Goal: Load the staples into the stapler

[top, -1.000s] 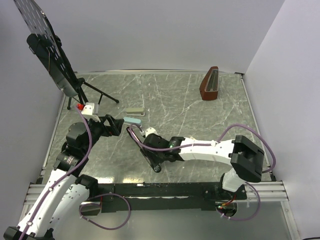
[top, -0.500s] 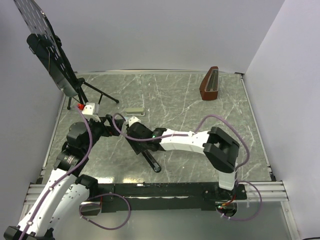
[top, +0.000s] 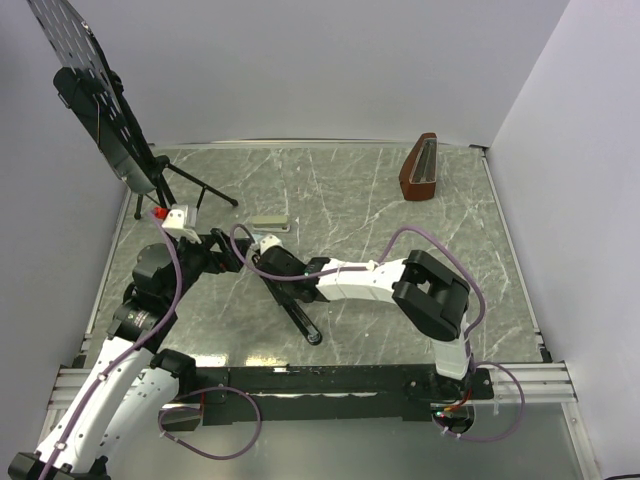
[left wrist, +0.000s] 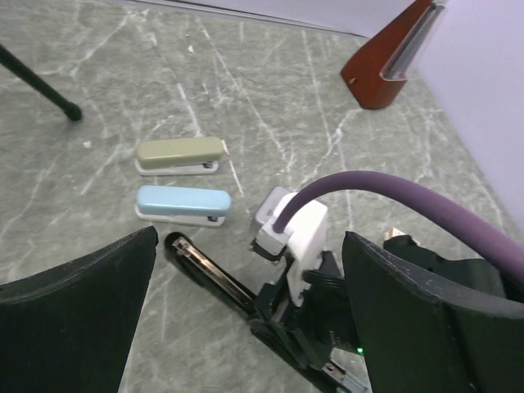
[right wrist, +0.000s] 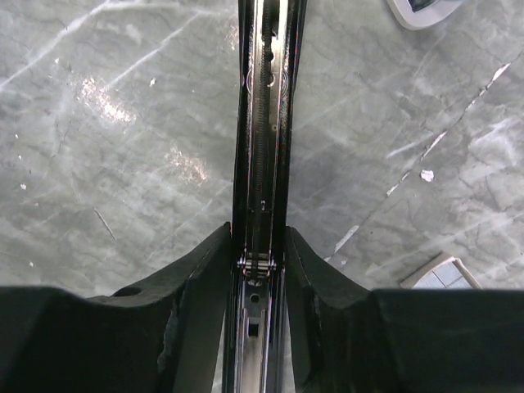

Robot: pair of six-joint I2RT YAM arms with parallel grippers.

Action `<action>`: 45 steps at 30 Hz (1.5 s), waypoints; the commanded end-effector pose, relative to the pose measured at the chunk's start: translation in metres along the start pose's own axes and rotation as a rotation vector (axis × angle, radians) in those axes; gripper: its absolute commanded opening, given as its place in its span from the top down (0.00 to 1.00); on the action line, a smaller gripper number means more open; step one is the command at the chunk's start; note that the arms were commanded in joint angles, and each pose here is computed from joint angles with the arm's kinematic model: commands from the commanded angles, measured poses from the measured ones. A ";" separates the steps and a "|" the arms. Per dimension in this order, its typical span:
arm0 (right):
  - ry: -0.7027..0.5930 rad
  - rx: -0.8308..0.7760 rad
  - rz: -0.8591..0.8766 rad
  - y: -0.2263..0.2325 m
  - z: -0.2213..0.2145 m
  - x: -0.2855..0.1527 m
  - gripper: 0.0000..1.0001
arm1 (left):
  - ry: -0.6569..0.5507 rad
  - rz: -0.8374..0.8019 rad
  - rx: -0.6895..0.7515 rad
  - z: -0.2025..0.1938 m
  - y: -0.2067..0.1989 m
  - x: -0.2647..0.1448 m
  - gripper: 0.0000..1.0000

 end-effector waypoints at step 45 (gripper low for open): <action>-0.396 -0.096 0.288 -0.043 -0.030 -0.054 1.00 | 0.165 -0.022 -0.555 -0.116 0.011 0.050 0.01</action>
Point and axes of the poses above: each gripper's point midway between its finger pads, its own x axis out along the fingers, its own y axis along the line the jaws close on, z = x × y, the point moved 10 cm from there along -x, back along the fingers, and after that the axes turned 6 degrees about x, right-handed, at the moved point
